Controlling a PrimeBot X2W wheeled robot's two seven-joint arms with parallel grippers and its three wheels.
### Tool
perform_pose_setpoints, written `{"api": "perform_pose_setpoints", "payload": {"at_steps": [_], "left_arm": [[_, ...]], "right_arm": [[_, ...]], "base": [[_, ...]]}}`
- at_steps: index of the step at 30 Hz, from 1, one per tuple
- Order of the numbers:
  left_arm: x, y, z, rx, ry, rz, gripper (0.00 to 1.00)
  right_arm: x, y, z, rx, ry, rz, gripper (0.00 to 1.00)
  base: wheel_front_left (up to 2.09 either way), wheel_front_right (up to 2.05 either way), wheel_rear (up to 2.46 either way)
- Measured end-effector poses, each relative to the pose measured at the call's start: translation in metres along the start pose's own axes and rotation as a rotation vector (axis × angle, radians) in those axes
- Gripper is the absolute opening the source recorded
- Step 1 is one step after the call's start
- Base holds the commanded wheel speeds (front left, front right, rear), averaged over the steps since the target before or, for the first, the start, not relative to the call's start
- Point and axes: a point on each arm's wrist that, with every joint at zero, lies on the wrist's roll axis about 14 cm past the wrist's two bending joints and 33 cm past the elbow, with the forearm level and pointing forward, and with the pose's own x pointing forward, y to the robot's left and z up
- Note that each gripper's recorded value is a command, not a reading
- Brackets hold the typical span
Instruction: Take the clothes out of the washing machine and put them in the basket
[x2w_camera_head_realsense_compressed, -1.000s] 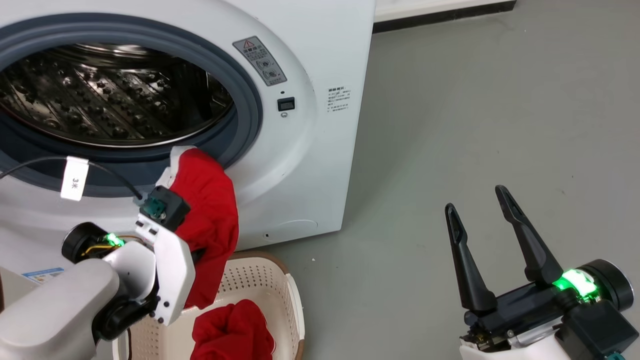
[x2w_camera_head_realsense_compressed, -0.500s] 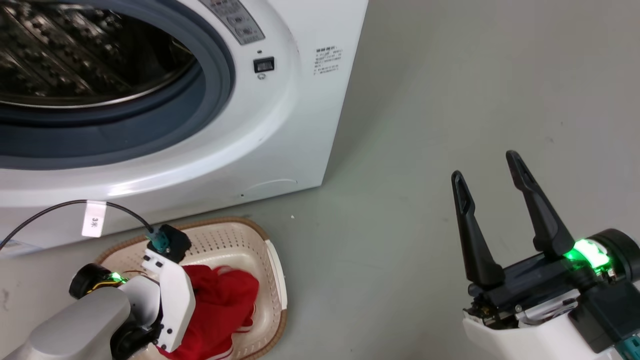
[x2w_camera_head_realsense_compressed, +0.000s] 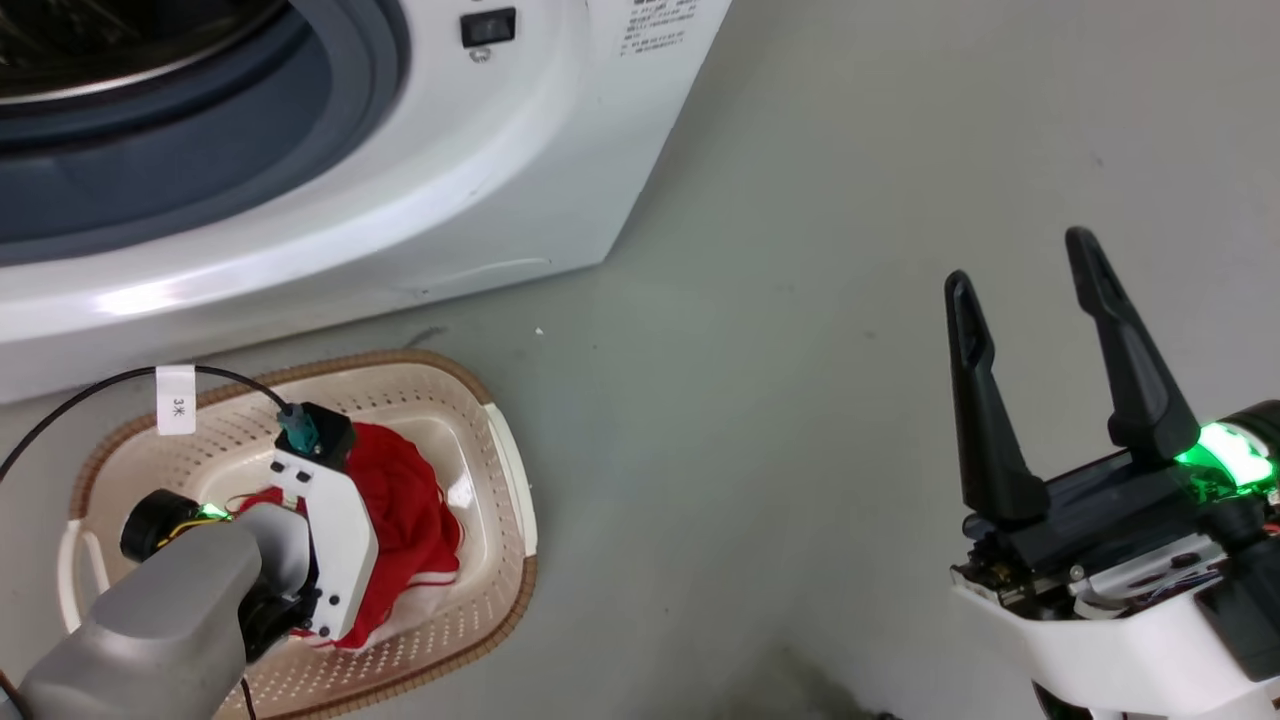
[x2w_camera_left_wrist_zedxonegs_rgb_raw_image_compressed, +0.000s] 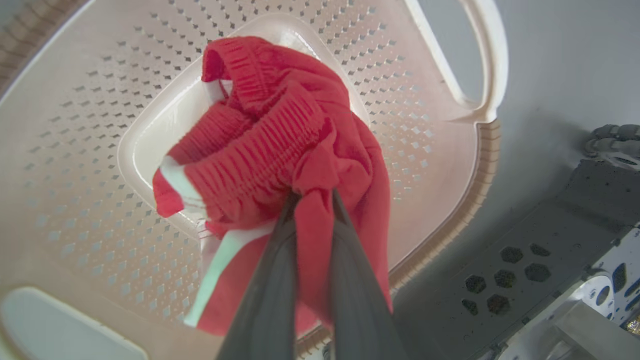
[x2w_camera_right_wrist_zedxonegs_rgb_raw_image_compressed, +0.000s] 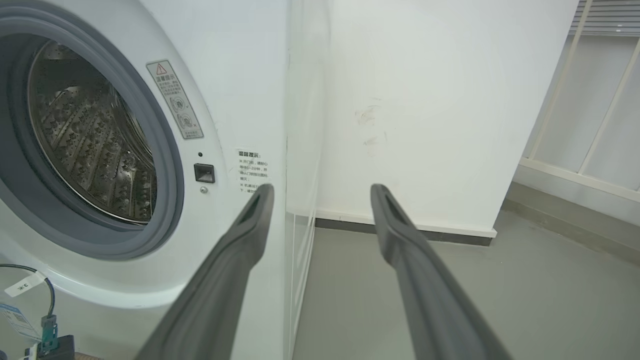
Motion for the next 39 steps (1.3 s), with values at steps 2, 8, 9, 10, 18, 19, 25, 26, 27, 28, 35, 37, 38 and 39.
{"api": "perform_pose_setpoints", "payload": {"at_steps": [2, 8, 9, 10, 18, 19, 25, 26, 27, 28, 35, 37, 38, 39], "left_arm": [[0.011, 0.002, -0.005, -0.014, 0.023, -0.001, 0.0], [0.038, 0.003, -0.022, -0.051, 0.095, -0.005, 0.0], [0.041, 0.004, -0.025, -0.049, 0.105, -0.002, 0.0], [0.045, 0.005, -0.026, -0.05, 0.108, 0.001, 0.0], [0.064, 0.005, -0.041, -0.06, 0.157, 0.011, 0.0], [0.066, 0.005, -0.043, -0.061, 0.165, 0.013, 0.0], [0.065, 0.002, -0.024, -0.019, 0.056, 0.029, 1.0], [0.063, 0.001, -0.021, -0.01, 0.043, 0.033, 1.0], [0.06, 0.0, -0.018, 0.002, 0.026, 0.034, 1.0], [0.058, -0.002, -0.014, 0.008, 0.007, 0.036, 1.0], [0.03, -0.018, 0.012, 0.085, -0.183, 0.05, 1.0], [0.018, -0.021, 0.023, 0.11, -0.253, 0.067, 1.0], [0.012, -0.024, 0.027, 0.118, -0.285, 0.072, 1.0], [0.006, -0.025, 0.029, 0.12, -0.314, 0.084, 1.0]], "right_arm": [[0.003, -0.002, -0.006, 0.0, 0.011, -0.003, 1.0], [0.011, -0.006, -0.023, -0.005, 0.039, -0.008, 1.0], [0.012, -0.006, -0.024, -0.005, 0.041, -0.007, 1.0], [0.013, -0.006, -0.027, -0.005, 0.046, -0.008, 1.0], [0.021, -0.006, -0.044, -0.004, 0.07, -0.002, 1.0], [0.021, -0.005, -0.045, -0.003, 0.071, -0.001, 1.0], [0.022, -0.004, -0.041, 0.002, 0.06, 0.004, 1.0], [0.022, -0.003, -0.038, 0.004, 0.054, 0.006, 1.0], [0.022, -0.002, -0.036, 0.006, 0.048, 0.008, 1.0], [0.021, -0.002, -0.033, 0.006, 0.043, 0.008, 1.0], [0.01, 0.004, -0.01, 0.014, 0.007, 0.017, 1.0], [0.005, 0.006, -0.003, 0.015, -0.001, 0.019, 1.0], [0.002, 0.007, 0.0, 0.015, -0.007, 0.022, 1.0], [0.0, 0.008, 0.004, 0.017, -0.013, 0.022, 1.0]], "base": [[0.0, 0.0, 0.0], [0.0, 0.0, 0.0], [0.0, 0.0, 0.0], [0.0, 0.0, 0.0], [0.0, 0.0, 0.0], [0.0, 0.0, 0.0], [0.0, 0.0, 0.0], [0.0, 0.0, 0.0], [0.0, 0.0, 0.0], [0.0, 0.0, 0.0], [0.0, 0.0, 0.0], [0.0, 0.0, 0.0], [0.0, 0.0, 0.0], [0.0, 0.0, 0.0]]}}
